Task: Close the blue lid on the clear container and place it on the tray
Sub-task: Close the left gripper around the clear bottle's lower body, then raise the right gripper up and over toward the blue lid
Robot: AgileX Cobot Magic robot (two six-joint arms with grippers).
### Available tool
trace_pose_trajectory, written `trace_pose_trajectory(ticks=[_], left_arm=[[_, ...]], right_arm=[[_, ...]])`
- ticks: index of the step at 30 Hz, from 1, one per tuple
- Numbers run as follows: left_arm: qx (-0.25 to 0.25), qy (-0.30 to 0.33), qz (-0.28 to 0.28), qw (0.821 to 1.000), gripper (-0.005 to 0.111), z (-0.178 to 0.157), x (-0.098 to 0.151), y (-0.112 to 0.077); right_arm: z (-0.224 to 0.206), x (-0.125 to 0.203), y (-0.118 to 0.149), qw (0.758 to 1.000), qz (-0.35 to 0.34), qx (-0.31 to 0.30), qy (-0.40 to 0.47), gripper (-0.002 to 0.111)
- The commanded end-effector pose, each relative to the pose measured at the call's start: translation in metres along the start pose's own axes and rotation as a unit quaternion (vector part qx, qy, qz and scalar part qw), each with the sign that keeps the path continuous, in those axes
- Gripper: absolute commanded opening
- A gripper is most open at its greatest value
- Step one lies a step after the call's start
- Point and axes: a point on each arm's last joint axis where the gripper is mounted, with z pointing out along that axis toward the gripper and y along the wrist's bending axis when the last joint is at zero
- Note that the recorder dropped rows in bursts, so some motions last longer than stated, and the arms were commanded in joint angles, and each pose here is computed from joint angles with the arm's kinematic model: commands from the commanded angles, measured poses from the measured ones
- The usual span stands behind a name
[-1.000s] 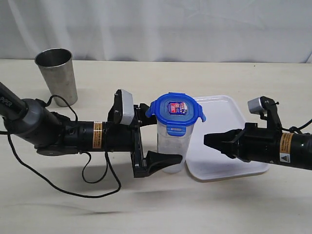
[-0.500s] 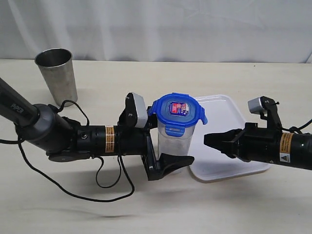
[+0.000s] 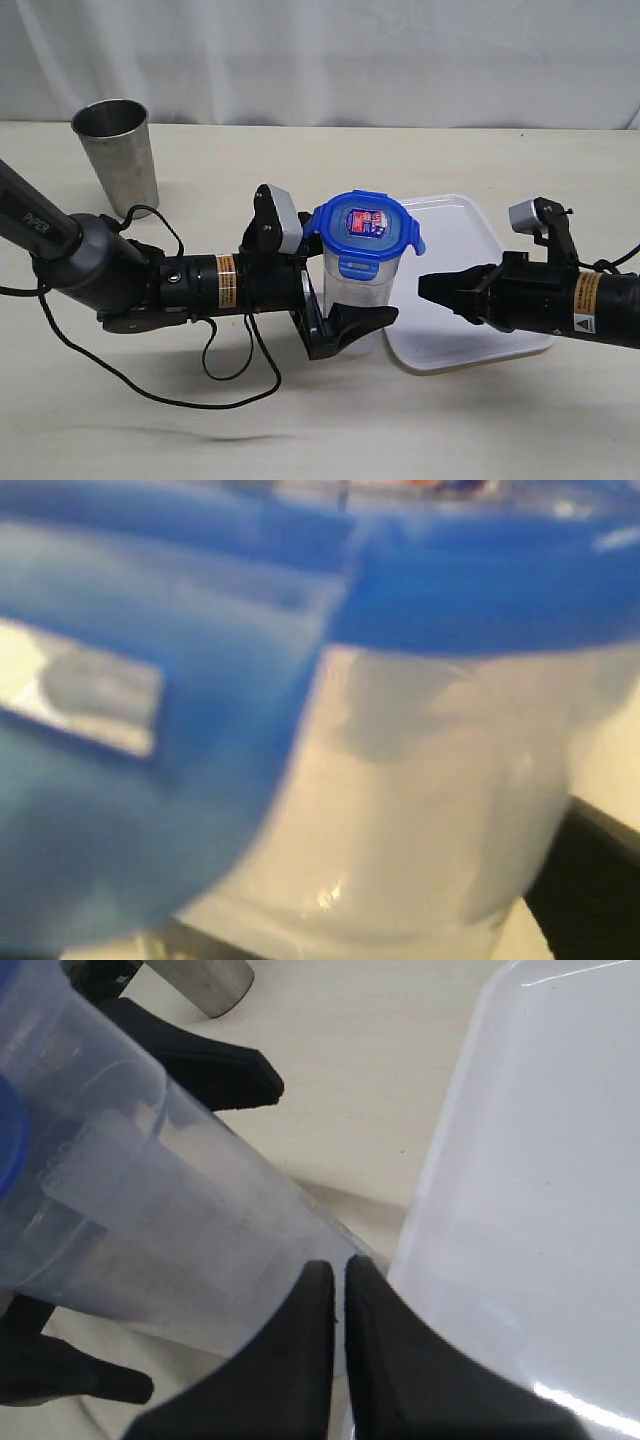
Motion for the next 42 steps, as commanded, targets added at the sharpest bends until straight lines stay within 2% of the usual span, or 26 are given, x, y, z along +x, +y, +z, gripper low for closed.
trace_pose_trajectory(ticks=[1,9,11,13,15,18,23,24,30,34,39,40,42], left_arm=[[-0.004,0.021,0.004,1.0,0.099,0.001,0.003,0.001],[-0.011,0.046,0.005,0.999,0.098,0.001,0.008,0.002],[-0.011,0.048,0.005,0.999,0.098,0.001,0.008,0.002],[-0.012,0.048,0.004,0.999,0.091,0.001,0.008,0.003],[-0.017,0.046,0.001,0.999,0.079,0.001,0.008,0.004],[-0.023,0.044,-0.002,0.999,0.056,0.001,0.007,0.004],[-0.029,0.042,-0.004,0.999,0.006,0.0,0.006,0.006],[-0.032,0.042,-0.002,0.999,0.0,-0.001,0.006,0.008],[-0.065,0.034,0.001,0.997,0.0,-0.018,-0.002,0.028],[-0.076,0.038,-0.012,0.996,0.0,-0.032,0.001,0.041],[-0.085,0.039,-0.012,0.996,0.0,-0.041,0.002,0.049],[-0.083,0.04,-0.01,0.996,0.0,-0.041,0.003,0.049],[-0.081,0.041,-0.009,0.996,0.0,-0.042,0.003,0.049]], right_arm=[[0.001,-0.001,0.001,1.0,-0.002,-0.005,-0.003,0.004],[0.001,-0.002,0.0,1.0,0.005,-0.002,-0.009,0.006],[0.0,-0.002,-0.001,1.0,0.007,0.003,-0.011,0.011],[0.0,-0.002,-0.004,1.0,0.013,0.017,-0.008,0.018],[0.0,-0.001,-0.006,0.999,0.016,0.03,-0.002,0.025],[0.0,0.0,-0.006,0.999,0.023,0.029,-0.001,0.033],[0.0,0.0,-0.006,0.999,0.023,0.029,-0.001,0.034],[0.0,0.0,-0.006,0.999,0.023,0.029,-0.001,0.034],[-0.006,-0.011,-0.001,0.998,0.022,0.044,-0.024,0.034],[-0.025,-0.034,-0.001,0.988,0.014,0.145,-0.055,0.034],[-0.067,-0.074,0.004,0.946,0.023,0.309,-0.093,0.034],[-0.074,-0.08,0.006,0.94,0.019,0.327,-0.098,0.035],[-0.086,-0.092,0.015,0.931,0.009,0.346,-0.116,0.045]])
